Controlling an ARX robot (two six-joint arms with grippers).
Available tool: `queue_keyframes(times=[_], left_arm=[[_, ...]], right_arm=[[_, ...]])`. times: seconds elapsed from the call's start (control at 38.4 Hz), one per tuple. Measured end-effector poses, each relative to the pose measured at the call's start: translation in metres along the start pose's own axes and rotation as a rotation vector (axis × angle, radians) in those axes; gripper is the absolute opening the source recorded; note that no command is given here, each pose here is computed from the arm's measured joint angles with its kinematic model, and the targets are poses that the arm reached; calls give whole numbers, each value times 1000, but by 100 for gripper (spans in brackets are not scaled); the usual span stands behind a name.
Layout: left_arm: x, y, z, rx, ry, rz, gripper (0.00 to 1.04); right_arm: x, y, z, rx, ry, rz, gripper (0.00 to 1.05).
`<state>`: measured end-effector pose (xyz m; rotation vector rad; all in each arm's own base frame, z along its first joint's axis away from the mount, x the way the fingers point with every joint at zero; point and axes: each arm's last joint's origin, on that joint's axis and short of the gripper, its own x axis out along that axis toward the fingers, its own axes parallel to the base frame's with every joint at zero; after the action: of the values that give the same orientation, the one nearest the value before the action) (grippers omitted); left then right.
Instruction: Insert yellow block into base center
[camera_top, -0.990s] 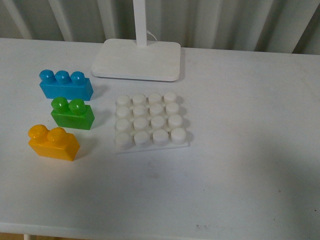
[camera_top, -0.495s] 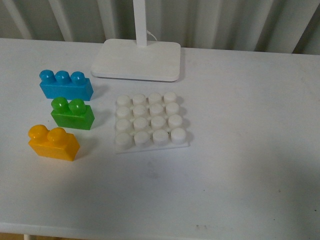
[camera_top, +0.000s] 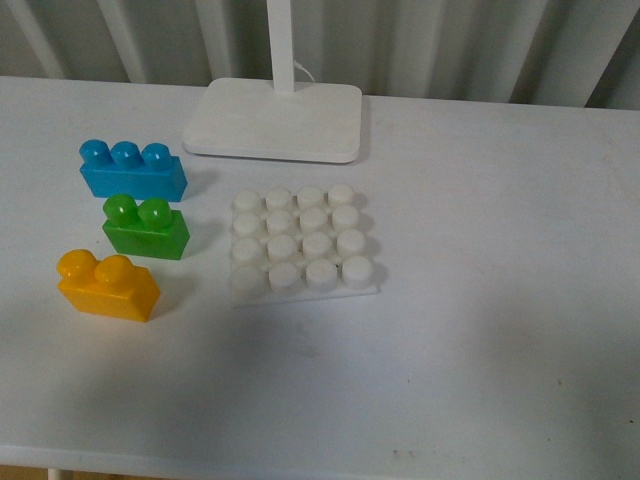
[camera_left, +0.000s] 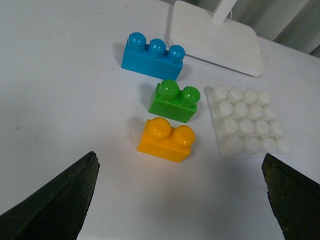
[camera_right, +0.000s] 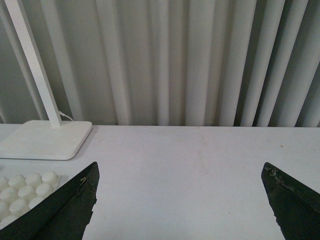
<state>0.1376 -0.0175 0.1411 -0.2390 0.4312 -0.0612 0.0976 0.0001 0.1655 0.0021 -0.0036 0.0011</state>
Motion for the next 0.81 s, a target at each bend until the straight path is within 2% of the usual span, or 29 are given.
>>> queue_keyframes(times=[0.31, 0.6, 0.81], left_arm=[[43, -7, -18, 43, 77, 0, 98], [68, -17, -20, 68, 87, -3, 98], [82, -14, -29, 166, 110, -10, 98]], right_arm=[[0, 0, 0, 0, 0, 0, 95], [0, 0, 0, 0, 0, 0, 95], [0, 0, 0, 0, 0, 0, 95]])
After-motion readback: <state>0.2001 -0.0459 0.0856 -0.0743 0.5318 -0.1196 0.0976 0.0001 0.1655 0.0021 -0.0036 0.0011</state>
